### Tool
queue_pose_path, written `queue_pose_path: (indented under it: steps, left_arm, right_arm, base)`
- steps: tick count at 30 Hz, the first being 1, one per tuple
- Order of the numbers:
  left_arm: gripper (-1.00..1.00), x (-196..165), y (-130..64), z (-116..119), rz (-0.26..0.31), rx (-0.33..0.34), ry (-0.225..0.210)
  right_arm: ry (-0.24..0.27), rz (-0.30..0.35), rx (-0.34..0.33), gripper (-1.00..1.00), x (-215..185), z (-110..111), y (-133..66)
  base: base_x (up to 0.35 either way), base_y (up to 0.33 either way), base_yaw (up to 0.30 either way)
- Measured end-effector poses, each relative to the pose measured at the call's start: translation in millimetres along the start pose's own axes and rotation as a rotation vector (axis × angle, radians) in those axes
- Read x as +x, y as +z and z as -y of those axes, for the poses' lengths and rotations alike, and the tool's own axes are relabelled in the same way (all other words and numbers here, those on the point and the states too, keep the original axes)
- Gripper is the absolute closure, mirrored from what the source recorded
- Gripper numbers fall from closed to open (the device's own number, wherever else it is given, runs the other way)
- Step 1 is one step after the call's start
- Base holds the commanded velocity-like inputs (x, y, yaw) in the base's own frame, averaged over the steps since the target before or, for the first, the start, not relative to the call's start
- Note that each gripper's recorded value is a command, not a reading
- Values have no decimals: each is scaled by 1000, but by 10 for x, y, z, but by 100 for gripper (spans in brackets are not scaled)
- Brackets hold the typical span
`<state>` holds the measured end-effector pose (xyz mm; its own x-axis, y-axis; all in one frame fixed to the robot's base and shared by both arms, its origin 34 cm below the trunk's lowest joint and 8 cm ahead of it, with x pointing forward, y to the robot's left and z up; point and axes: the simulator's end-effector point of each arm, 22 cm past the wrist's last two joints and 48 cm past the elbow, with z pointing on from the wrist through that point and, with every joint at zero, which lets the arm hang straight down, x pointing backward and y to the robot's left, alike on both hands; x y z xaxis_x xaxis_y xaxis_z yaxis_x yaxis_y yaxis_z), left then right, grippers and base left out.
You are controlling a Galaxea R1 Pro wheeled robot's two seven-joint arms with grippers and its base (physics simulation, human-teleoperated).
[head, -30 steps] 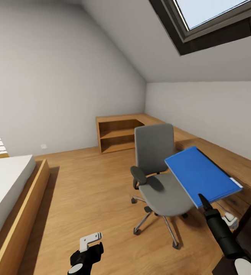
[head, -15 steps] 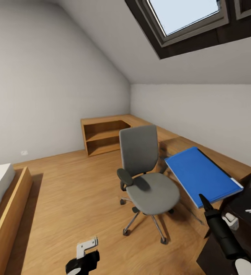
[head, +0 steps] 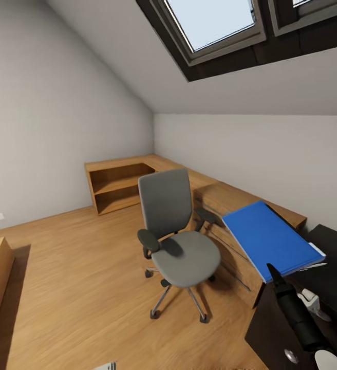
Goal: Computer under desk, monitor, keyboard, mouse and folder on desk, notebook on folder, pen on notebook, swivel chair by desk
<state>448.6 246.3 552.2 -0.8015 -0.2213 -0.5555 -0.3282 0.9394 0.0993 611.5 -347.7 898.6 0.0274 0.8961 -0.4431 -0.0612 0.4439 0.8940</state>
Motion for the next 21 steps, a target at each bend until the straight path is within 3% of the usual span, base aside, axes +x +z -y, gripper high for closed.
queue_pose_path:
  steps: [5,15,21]
  left_arm:
    - [-100,-16,9,10,12,10,-11]
    - [-100,-9,36,-58,36,-6,-20]
    - [-100,-5,35,-59,37,-6,-19]
  right_arm:
    - [3,-1,4,100,12,17,-2]
    - [6,19,22,100,-79,98,-33]
    - [8,34,40,100,-136,175,-63]
  base:
    - [0,80,-267]
    - [-86,263,-269]
    - [-38,53,-270]
